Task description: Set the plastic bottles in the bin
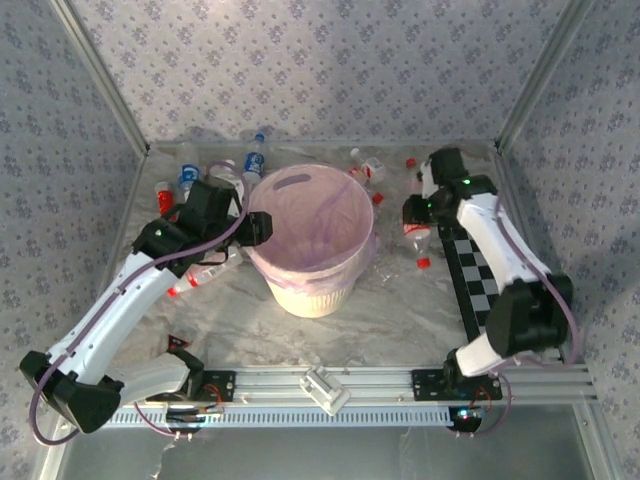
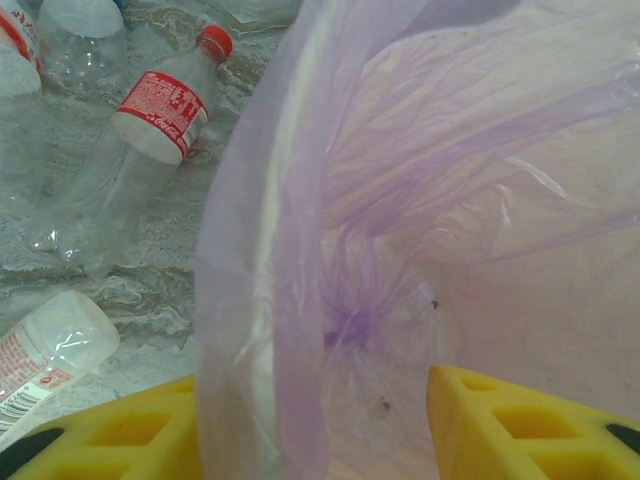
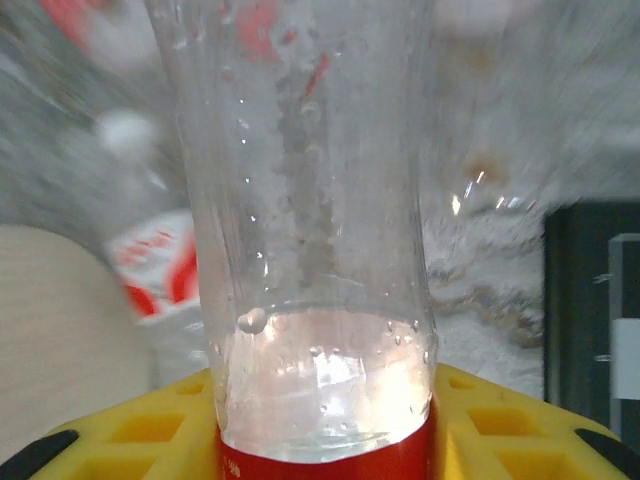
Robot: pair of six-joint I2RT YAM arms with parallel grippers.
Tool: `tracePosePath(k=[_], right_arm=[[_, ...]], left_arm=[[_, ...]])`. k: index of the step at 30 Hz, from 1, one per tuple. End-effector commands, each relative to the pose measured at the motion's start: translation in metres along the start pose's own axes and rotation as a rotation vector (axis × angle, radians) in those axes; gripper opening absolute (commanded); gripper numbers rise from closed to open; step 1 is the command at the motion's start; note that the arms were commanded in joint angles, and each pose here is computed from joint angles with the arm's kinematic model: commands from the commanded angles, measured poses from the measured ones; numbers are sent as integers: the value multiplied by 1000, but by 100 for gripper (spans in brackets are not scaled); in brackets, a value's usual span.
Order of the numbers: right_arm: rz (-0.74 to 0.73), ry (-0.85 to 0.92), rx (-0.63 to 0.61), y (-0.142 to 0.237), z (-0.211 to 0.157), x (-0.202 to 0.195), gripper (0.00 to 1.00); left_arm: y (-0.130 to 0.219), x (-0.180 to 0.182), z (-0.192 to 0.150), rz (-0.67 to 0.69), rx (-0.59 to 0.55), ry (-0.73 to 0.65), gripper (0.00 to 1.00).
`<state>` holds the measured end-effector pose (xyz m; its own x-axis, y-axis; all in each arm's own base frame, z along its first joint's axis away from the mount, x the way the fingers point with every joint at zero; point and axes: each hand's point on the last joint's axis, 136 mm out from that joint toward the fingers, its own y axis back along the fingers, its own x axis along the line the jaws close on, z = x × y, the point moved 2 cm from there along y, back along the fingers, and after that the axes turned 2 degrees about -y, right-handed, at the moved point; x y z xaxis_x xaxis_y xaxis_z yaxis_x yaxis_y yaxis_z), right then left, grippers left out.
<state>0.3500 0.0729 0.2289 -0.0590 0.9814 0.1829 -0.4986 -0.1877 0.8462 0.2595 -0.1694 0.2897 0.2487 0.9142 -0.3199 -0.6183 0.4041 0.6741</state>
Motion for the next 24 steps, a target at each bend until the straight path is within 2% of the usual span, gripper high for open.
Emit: tracePosePath(k=[1,7,11,14,17,24], right_arm=[[98,-22,-151,88,16,21,39],[399,27,-310,176,37,89,31],[539,126,-331,201,42,144,29],[597,217,-265,191,36,187,28],[564,309,-180,167,22,215,28],[332,438,-17,108,-16,220,29]], left_arm=[[-2,-12,5,-43,-6,-32,52],[-7,-22,6,-62,-1,-68,50],[-10,-28,6,-73,2,-90,50],[-11,-30,6,-75,3,-93,49],[-10,-30,7,-72,-5,-85,49],[-6,-27,10,-60,-28,-74,45]])
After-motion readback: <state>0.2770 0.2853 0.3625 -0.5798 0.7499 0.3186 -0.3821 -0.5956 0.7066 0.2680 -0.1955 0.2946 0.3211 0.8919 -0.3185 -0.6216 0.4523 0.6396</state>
